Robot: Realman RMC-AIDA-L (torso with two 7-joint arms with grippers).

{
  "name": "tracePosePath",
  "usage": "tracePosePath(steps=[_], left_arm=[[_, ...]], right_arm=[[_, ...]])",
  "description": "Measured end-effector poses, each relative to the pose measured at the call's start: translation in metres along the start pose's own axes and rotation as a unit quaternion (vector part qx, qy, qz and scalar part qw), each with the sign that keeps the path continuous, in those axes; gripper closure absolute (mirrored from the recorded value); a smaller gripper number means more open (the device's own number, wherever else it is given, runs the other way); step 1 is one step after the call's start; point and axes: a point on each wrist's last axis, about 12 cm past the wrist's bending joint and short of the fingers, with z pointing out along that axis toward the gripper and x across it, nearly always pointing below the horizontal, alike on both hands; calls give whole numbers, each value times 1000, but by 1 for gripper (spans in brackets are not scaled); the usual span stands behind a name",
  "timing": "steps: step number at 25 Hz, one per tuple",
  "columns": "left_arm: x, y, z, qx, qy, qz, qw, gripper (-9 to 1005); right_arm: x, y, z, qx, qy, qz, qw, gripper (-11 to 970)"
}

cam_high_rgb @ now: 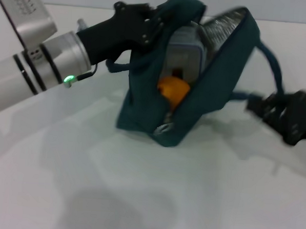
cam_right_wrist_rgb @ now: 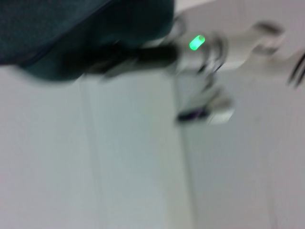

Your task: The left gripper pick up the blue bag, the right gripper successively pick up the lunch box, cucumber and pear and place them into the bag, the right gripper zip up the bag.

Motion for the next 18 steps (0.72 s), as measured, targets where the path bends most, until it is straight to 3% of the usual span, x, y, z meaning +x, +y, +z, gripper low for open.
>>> tracePosePath(steps=[3, 6, 14, 18], left_arm=[[7, -1, -13, -17, 6, -10, 1000, 919], [14, -3, -27, -38, -1, -28, 999, 918], [28, -19, -56, -65, -36, -81, 994, 844], [31, -38, -72, -46, -67, -64, 995, 590]], right_arm=[[-3, -3, -14, 35, -31, -7, 999, 776], [-9, -8, -13, 36, -33, -14, 999, 873], [-30, -26, 1, -21, 23, -7, 999, 880], [-28, -21, 8, -50, 41, -10, 998, 881]])
